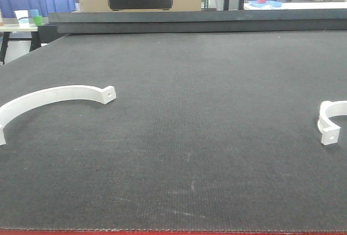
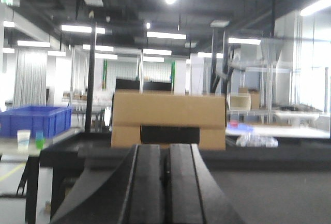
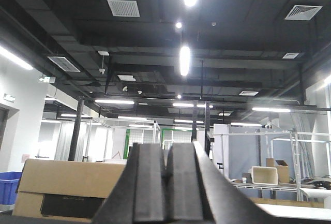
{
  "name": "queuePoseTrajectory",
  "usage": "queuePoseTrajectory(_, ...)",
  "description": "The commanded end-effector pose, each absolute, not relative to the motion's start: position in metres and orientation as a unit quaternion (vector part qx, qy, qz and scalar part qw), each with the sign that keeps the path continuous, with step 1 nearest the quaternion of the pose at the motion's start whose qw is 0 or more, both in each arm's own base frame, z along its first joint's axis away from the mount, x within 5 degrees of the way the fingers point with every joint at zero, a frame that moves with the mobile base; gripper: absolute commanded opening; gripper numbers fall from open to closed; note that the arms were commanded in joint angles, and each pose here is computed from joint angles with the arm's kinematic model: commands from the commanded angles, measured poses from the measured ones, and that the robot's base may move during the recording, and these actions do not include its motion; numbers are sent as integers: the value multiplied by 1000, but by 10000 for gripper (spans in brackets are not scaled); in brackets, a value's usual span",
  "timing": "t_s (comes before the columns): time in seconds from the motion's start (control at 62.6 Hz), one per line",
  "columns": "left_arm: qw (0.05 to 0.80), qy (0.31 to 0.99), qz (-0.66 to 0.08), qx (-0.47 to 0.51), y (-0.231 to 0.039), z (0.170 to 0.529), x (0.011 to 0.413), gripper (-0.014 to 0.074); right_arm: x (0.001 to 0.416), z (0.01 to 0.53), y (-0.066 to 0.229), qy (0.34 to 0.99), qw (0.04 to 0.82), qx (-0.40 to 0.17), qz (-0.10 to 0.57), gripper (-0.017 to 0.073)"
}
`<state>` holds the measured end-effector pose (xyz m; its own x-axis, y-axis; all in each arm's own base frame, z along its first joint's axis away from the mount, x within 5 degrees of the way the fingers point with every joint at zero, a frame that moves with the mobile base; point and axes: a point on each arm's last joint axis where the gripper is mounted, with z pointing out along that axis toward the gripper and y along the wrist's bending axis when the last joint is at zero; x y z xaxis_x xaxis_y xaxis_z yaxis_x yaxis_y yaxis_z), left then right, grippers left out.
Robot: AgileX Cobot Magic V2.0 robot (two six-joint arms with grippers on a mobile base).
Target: Grab PVC pipe and place in blue bin
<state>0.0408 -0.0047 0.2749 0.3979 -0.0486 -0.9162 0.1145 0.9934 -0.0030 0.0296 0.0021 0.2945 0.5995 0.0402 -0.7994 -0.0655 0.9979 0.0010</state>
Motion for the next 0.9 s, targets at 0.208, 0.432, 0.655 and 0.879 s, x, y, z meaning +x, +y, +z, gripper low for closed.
queuePoseTrajectory(0.208, 806, 589, -52, 30, -6, 349, 49, -111, 16, 342, 1, 466, 884, -9, 29, -168)
queuePoseTrajectory(0.432, 736, 675, -47, 34, -9, 403, 82, -111, 28, 373, 2, 559, 828, -2, 45, -168)
queuePoseTrajectory(0.655, 641, 765, -43, 37, -14, 425, 121, -111, 58, 391, 5, 677, 734, -3, 54, -168)
queuePoseTrajectory(0.879, 546, 835, -60, 33, -21, 410, 161, -111, 114, 373, 13, 823, 562, 3, 79, -168)
